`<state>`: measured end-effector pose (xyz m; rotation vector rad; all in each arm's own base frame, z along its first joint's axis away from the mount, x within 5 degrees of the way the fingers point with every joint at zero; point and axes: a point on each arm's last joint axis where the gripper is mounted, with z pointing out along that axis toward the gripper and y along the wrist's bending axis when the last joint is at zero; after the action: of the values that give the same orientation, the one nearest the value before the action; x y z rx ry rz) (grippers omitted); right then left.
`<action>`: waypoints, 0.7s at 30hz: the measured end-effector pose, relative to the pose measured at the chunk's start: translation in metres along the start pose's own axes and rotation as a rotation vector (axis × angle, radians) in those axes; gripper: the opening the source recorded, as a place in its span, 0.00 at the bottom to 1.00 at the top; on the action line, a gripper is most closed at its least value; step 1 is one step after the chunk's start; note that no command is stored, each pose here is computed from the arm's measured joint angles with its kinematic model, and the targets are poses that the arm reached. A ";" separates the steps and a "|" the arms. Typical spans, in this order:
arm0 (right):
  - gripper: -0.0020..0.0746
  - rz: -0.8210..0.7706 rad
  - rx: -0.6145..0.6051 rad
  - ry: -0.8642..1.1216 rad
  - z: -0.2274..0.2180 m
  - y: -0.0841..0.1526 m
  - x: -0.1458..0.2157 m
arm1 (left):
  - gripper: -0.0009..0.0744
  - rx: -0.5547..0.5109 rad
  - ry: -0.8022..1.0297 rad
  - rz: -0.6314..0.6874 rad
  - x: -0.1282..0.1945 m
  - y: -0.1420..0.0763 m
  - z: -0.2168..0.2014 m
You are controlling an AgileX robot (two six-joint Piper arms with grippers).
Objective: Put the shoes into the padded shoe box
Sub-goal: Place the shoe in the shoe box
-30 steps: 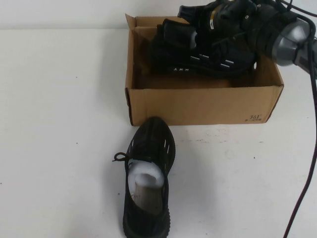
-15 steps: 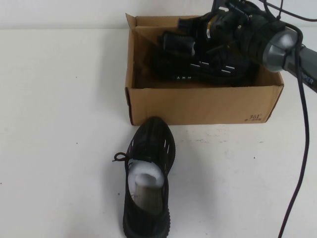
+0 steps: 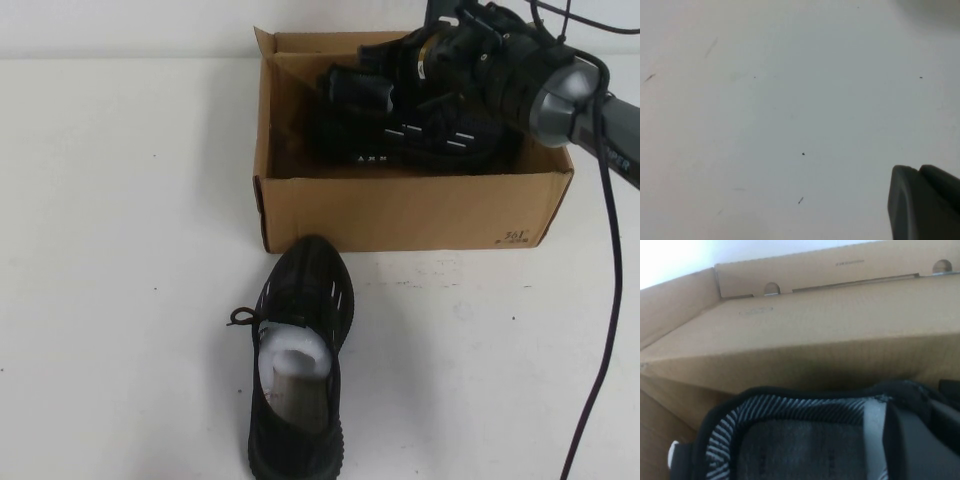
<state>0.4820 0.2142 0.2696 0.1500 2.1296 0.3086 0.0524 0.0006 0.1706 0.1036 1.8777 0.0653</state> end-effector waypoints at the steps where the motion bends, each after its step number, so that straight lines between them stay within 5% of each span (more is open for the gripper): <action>1: 0.04 0.000 -0.002 -0.002 0.001 0.000 0.000 | 0.01 0.000 0.000 0.000 0.000 0.000 0.000; 21: 0.04 -0.046 -0.014 0.017 0.016 -0.001 0.014 | 0.01 0.000 0.000 0.000 0.000 0.000 0.000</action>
<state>0.4881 0.2192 0.2499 0.0908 2.1436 0.2984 0.0524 0.0006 0.1706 0.1036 1.8777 0.0653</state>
